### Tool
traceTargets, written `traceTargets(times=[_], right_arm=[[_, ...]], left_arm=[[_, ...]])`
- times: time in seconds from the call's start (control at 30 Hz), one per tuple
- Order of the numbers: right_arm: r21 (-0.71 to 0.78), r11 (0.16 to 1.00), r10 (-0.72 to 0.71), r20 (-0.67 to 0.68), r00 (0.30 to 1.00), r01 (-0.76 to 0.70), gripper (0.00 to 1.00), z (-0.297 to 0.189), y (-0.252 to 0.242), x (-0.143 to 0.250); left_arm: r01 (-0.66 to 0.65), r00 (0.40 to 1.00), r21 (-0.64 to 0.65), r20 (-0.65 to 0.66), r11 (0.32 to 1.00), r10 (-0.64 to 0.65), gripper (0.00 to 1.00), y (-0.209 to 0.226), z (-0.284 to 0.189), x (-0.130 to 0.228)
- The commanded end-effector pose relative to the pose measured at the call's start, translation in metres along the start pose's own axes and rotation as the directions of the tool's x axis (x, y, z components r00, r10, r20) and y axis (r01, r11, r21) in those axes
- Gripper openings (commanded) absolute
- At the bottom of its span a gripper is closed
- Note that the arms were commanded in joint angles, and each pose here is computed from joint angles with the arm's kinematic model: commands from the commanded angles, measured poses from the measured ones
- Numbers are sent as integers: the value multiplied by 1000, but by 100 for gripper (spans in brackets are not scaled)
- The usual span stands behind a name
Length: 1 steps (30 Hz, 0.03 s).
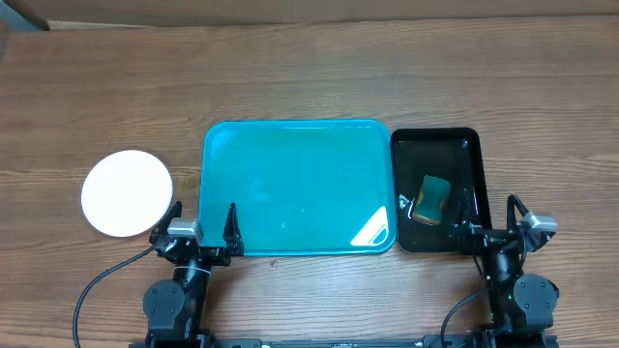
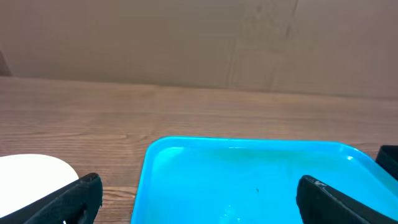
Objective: Clean dirty plates on tray and stack at the side
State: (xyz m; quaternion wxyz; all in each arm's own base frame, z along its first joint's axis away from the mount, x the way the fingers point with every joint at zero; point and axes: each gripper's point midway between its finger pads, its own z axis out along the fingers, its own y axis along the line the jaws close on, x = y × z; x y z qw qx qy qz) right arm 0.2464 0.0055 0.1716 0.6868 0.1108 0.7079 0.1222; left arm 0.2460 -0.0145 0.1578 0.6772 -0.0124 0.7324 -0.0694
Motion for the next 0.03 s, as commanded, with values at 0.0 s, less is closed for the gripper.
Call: traceTargets(times=[0.0], right_arm=[[1,1000,-2,6,1000,2,100,0,-1,1]], left_arm=[[17,1000,17,3,1000,-17,100,-3,0,0]])
